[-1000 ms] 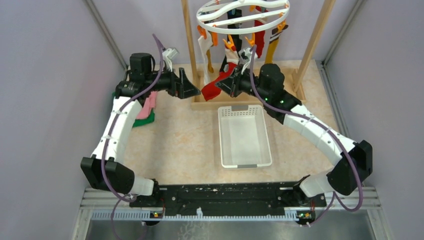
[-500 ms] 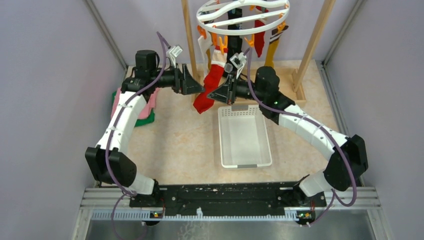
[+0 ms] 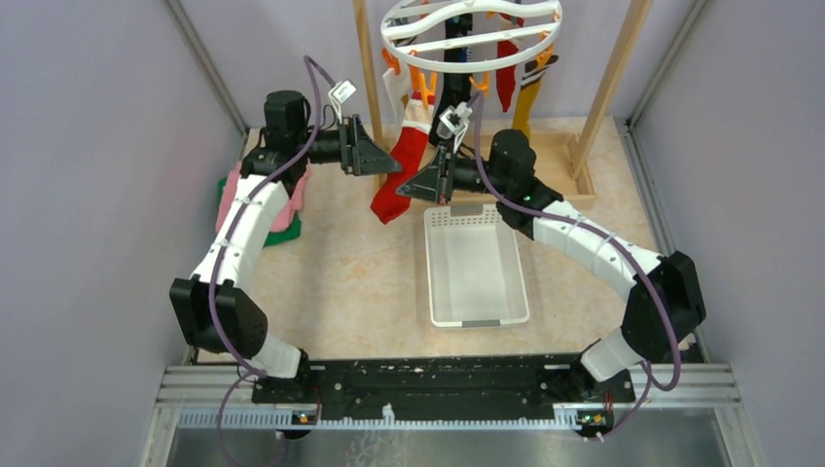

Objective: Remove the socks clipped to the hanger

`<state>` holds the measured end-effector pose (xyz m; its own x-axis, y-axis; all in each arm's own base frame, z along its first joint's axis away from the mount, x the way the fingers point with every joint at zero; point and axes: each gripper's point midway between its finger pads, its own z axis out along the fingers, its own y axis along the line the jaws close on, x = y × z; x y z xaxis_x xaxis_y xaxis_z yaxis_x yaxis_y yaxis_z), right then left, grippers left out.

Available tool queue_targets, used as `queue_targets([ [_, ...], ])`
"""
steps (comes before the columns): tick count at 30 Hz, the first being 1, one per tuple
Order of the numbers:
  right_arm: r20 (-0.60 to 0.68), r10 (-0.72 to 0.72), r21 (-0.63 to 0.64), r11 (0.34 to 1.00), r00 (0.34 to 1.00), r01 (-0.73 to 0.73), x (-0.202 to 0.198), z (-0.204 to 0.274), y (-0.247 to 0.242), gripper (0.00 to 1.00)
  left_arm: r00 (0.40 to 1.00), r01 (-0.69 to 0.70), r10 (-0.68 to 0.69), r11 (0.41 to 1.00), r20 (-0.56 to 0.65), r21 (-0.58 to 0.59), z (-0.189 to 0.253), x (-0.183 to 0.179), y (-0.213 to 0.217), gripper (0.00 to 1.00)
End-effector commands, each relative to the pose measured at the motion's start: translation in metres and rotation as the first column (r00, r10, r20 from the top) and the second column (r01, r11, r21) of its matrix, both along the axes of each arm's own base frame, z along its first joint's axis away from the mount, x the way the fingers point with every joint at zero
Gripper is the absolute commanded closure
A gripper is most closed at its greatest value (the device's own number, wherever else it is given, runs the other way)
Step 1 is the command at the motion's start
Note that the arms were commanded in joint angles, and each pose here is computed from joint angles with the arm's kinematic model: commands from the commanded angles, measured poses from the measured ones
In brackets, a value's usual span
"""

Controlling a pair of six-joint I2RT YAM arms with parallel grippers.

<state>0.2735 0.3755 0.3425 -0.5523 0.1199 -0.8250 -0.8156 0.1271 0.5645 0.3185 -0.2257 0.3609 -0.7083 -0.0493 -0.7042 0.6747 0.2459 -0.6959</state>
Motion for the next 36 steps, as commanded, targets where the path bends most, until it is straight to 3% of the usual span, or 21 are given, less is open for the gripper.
queue_targets([
  [1, 0.041, 0.027, 0.038, 0.999, 0.999, -0.028, -0.001, 0.021, 0.002, 1.0, 0.998, 0.065, -0.064, 0.997, 0.022, -0.043, 0.008, -0.004, -0.005, 0.31],
  [4, 0.032, 0.007, 0.019, 1.0, 0.999, -0.007, 0.003, 0.015, 0.003, 0.98, 0.998, 0.045, -0.042, 0.998, 0.056, -0.044, 0.013, -0.004, -0.005, 0.49],
  [12, 0.054, -0.085, -0.018, 0.996, 0.995, 0.086, 0.015, 0.024, -0.004, 0.65, 0.991, -0.076, 0.077, 0.997, 0.113, -0.011, 0.016, 0.006, 0.0, 0.96],
  [14, 0.073, -0.128, -0.032, 0.991, 0.989, 0.131, 0.019, 0.031, -0.009, 0.44, 0.987, -0.106, 0.106, 0.994, 0.118, -0.005, 0.016, 0.01, 0.0, 1.0],
  [16, 0.098, -0.193, -0.038, 0.98, 0.976, 0.197, 0.023, 0.045, -0.019, 0.08, 0.984, -0.127, 0.126, 0.992, 0.127, 0.001, 0.017, 0.012, 0.001, 1.0],
  [17, 0.111, -0.232, -0.039, 0.971, 0.966, 0.237, 0.026, 0.05, -0.025, 0.02, 0.982, -0.136, 0.134, 0.991, 0.132, 0.003, 0.017, 0.013, 0.0, 1.0],
  [22, 0.159, -0.396, -0.005, 0.916, 0.904, 0.402, 0.038, 0.087, -0.053, 0.01, 0.979, -0.142, 0.139, 0.99, 0.148, 0.012, 0.018, 0.013, -0.006, 1.0],
  [30, 0.182, -0.535, -0.004, 0.838, 0.825, 0.545, 0.072, 0.123, -0.062, 0.01, 0.98, -0.122, 0.116, 0.992, 0.16, 0.03, 0.014, 0.006, -0.02, 1.0],
  [36, 0.238, -0.589, -0.075, 0.781, 0.772, 0.62, 0.092, 0.128, -0.071, 0.04, 0.979, -0.107, 0.1, 0.994, 0.18, 0.03, 0.018, 0.0, -0.024, 1.0],
])
